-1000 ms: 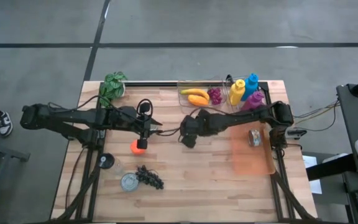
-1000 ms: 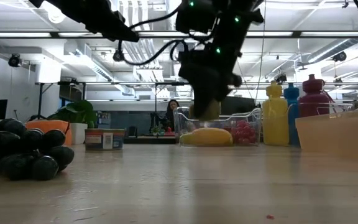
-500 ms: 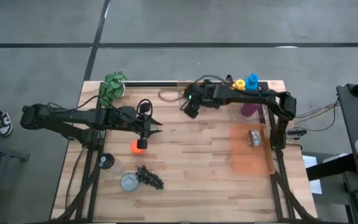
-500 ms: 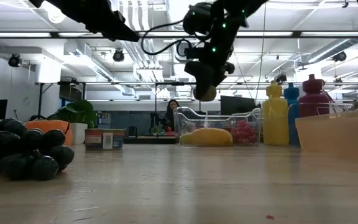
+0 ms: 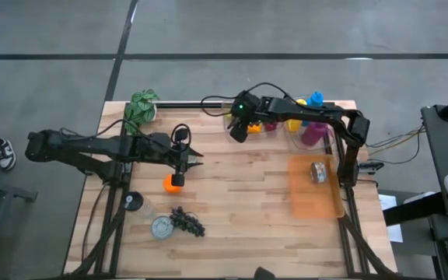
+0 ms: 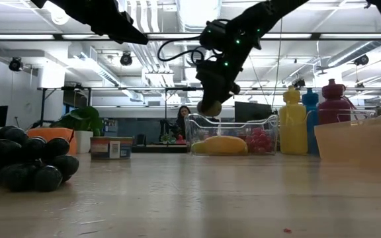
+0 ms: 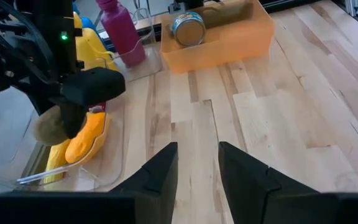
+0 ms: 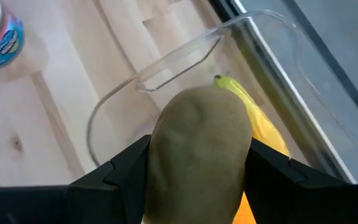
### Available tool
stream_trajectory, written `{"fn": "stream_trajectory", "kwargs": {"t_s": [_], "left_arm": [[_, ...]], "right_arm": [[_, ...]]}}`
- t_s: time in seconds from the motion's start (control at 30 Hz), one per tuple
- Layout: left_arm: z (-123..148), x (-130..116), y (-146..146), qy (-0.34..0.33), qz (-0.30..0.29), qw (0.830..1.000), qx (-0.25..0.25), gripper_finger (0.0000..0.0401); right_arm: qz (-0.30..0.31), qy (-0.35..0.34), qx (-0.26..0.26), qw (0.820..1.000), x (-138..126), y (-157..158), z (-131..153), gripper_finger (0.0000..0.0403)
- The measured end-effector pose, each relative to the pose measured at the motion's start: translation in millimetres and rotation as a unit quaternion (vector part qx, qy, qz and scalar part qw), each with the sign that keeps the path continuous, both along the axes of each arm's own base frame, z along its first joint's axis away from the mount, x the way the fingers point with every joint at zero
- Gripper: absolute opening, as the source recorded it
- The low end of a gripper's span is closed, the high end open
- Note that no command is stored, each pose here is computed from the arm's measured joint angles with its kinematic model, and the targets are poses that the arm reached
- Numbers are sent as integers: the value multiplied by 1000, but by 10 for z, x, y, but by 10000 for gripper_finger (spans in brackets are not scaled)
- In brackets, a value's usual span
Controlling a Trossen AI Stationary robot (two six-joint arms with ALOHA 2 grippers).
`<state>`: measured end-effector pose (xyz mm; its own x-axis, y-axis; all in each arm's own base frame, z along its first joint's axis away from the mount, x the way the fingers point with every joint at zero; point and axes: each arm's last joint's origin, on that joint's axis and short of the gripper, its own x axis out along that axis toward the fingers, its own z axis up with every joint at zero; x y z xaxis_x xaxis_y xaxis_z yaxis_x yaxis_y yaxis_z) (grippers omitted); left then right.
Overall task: Pick & Place Food Item
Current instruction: Put the dark green kiwi into the left transparent bin, then put the blue and pink tuna can into the orange bin
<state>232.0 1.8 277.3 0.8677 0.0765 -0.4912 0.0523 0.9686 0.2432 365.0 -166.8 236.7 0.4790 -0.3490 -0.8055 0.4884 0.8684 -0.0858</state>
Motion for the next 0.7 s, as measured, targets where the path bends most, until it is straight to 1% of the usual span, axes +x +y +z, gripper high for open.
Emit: {"fn": "stream_trajectory", "kwargs": {"t_s": [0.13,0.23,0.7], "left_arm": [[0,0,0,0,0,1000,0,119],[0,0,0,0,0,1000,0,119],[0,0,0,0,0,1000,-1,119]], "right_arm": [[1,-1,0,1000,2,2,3,204],[-2,0,-3,1000,-1,-5,3,214],[0,0,-4,1000,6,10,4,291]]}}
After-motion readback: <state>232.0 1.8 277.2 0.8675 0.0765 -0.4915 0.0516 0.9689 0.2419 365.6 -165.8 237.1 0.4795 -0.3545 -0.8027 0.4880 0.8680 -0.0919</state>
